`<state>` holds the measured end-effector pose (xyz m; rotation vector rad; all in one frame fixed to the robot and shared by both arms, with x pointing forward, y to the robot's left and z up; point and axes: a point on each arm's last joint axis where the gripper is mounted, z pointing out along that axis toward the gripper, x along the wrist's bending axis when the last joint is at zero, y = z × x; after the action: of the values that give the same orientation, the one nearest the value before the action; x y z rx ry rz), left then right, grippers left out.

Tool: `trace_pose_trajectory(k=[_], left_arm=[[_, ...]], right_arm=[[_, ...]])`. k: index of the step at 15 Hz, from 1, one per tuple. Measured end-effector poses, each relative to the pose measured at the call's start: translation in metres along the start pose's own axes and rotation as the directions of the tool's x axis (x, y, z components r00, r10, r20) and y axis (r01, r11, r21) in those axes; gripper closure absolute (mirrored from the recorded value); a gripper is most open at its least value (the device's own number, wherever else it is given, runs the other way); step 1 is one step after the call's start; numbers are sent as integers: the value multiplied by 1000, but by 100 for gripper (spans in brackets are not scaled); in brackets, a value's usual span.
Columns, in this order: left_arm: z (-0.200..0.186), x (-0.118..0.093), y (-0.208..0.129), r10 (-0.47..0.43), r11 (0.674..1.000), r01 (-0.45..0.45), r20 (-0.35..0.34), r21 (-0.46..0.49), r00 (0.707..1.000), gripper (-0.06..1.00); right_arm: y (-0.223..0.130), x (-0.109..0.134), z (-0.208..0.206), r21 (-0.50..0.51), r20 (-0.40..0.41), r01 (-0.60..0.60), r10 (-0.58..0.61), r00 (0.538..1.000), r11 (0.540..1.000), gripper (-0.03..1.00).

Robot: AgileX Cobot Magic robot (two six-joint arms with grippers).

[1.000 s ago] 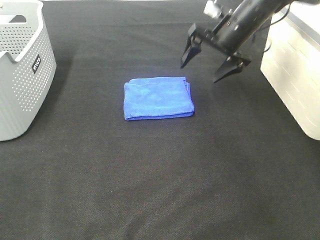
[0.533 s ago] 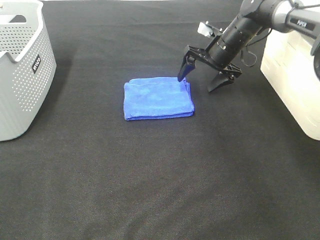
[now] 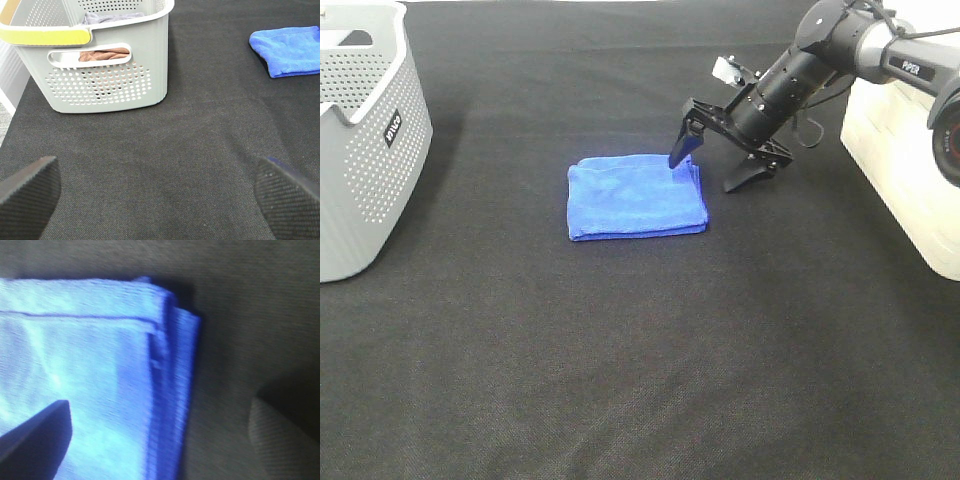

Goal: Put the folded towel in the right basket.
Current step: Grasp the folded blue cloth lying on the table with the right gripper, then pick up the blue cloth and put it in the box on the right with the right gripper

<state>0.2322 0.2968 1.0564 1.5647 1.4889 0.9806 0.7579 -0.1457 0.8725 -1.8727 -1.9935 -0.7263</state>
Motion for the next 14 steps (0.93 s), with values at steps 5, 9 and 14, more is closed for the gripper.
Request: trace_pose_trajectory(k=[5, 9, 14], left_arm=[[0, 0, 0, 2, 1000, -2, -1, 0, 1000, -4], [0, 0, 0, 5, 1000, -5, -3, 0, 1000, -4], [0, 0, 0, 5, 1000, -5, -3, 0, 1000, -4]], right_arm=[[-20, 50, 54, 34, -92, 44, -41, 995, 998, 18], [-26, 57, 70, 31, -99, 54, -51, 994, 998, 72], [-24, 60, 67, 41, -104, 75, -71, 992, 996, 81]])
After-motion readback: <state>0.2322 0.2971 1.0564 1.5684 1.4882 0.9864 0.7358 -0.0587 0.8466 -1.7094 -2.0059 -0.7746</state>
